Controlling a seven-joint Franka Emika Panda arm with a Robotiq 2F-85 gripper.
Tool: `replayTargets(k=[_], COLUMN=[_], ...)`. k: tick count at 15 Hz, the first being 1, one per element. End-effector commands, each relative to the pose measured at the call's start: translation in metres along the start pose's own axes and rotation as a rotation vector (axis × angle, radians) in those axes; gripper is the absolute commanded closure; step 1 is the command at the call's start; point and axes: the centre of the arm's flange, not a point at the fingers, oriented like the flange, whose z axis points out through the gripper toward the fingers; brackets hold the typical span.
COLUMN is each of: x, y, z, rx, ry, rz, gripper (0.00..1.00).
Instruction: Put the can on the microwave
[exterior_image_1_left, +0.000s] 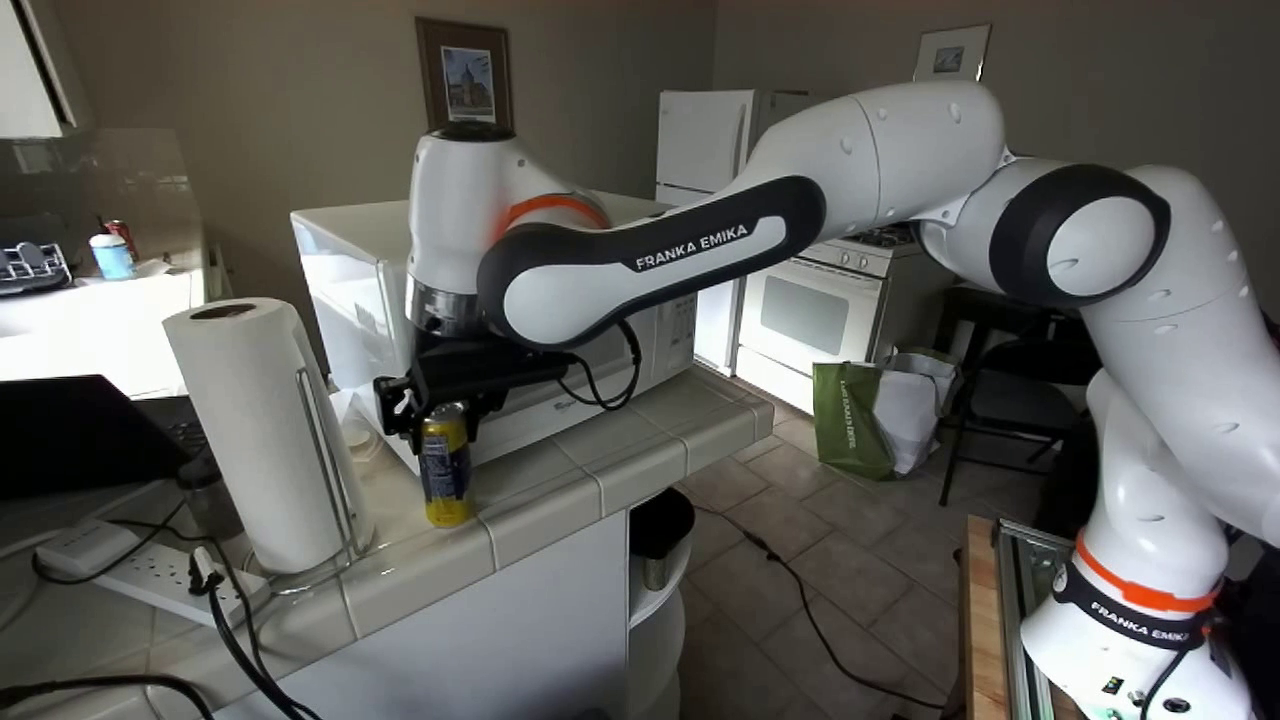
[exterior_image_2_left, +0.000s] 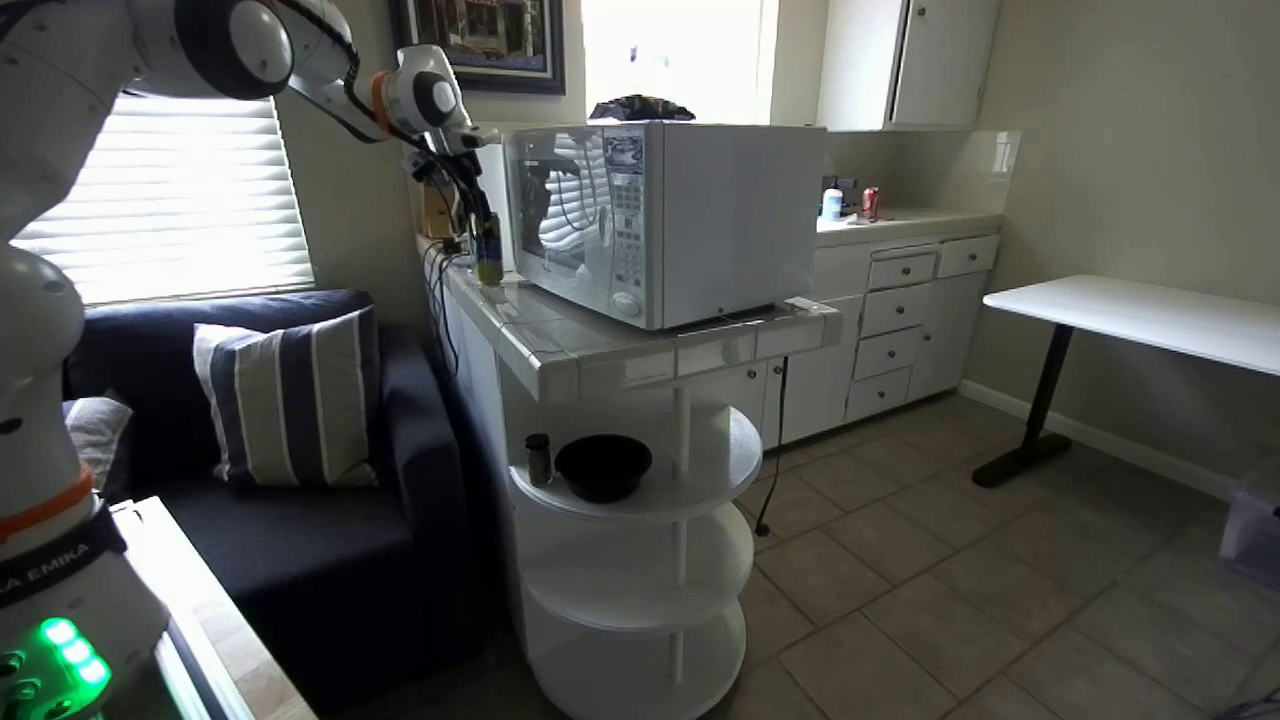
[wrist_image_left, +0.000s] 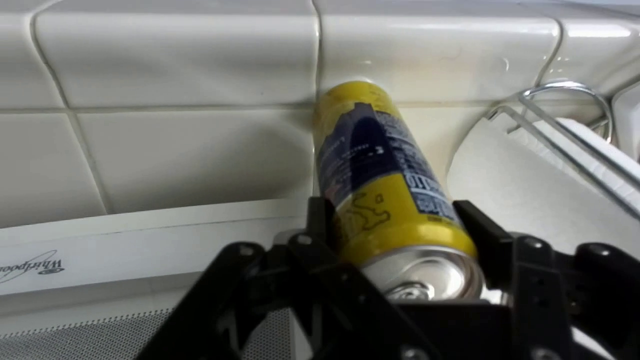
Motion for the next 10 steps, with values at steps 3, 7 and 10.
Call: replayTargets(k=[3, 7, 10], x=[-0.038, -0.057, -0.054], y=[-0.027, -0.024, -0.011], z=[-0.073, -0.153, -0.222], rx=[-0.135, -0.209, -0.212], ry=[0.079, 0.120, 0.152], rz=[-0.026, -0.054, -0.100], gripper=[0.61, 0.61, 0.61])
